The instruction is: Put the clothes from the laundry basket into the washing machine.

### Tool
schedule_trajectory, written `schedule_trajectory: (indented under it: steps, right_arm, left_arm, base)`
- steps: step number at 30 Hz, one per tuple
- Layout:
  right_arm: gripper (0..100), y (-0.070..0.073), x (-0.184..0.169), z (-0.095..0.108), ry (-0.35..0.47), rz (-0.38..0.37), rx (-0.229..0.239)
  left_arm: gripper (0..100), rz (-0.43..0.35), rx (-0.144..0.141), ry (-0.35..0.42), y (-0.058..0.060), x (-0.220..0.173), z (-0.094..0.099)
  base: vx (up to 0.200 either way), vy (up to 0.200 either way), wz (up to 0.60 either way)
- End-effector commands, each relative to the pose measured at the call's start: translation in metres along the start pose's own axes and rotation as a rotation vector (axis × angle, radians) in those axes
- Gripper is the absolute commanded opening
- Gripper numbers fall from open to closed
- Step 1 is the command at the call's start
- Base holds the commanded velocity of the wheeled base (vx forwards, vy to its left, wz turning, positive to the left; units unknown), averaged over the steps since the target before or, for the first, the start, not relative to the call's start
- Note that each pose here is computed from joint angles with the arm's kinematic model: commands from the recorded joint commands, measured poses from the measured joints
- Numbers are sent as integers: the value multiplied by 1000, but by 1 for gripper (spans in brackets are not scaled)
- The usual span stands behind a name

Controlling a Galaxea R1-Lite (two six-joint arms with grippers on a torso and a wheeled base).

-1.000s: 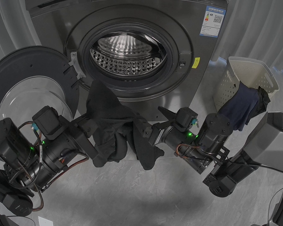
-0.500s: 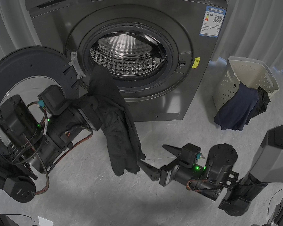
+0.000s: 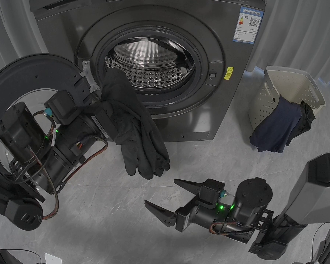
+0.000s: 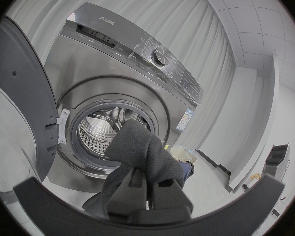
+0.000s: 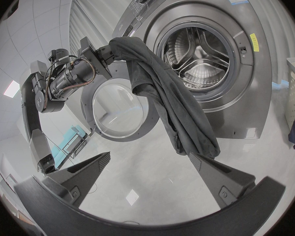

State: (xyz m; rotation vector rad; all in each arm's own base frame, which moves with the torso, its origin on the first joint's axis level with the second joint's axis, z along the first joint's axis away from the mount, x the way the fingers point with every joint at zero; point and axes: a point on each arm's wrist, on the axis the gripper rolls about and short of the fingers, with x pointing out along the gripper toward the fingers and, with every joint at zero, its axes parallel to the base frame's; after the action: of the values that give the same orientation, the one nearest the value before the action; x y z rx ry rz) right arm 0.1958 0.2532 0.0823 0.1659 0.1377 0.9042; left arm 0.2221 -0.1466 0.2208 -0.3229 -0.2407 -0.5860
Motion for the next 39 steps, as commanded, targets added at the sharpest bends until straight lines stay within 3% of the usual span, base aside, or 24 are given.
schedule_trajectory:
  steps: [1, 4, 9, 14, 18, 20, 24, 30, 39]
  right_arm:
    - [100, -3, 22, -19, 19, 1, 10]
    - [100, 5, 35, -36, 47, 25, 47]
    - [100, 22, 50, -40, 29, 81, 88]
    - [100, 20, 65, -49, 17, 83, 90]
    - [100, 14, 81, -65, 18, 68, 92]
    - [100, 3, 95, -73, 1, 47, 92]
    - [100, -18, 110, -75, -26, 3, 84]
    - [100, -38, 131, -68, -56, -35, 86]
    - [100, -38, 155, -54, -113, -24, 85]
  left_arm:
    - [0, -2, 0, -6, 0, 3, 1]
    - [0, -2, -2, -8, 0, 3, 1]
    - [0, 2, 0, 2, 0, 5, -3]
    - [0, 2, -1, 5, 1, 5, -4]
    - [0, 2, 0, -3, 0, 6, -2]
    - [0, 10, -1, -17, -1, 7, 1]
    - [0, 10, -4, -23, -3, 5, 3]
    - [0, 14, -2, -24, -2, 4, 4]
    - [0, 15, -2, -21, -2, 4, 3]
  base:
    - [0, 0, 0]
    - [0, 0, 0]
    - [0, 0, 0]
    - [0, 0, 0]
    - [0, 0, 0]
    - [0, 0, 0]
    - [0, 0, 0]
    - [0, 0, 0]
    - [0, 0, 0]
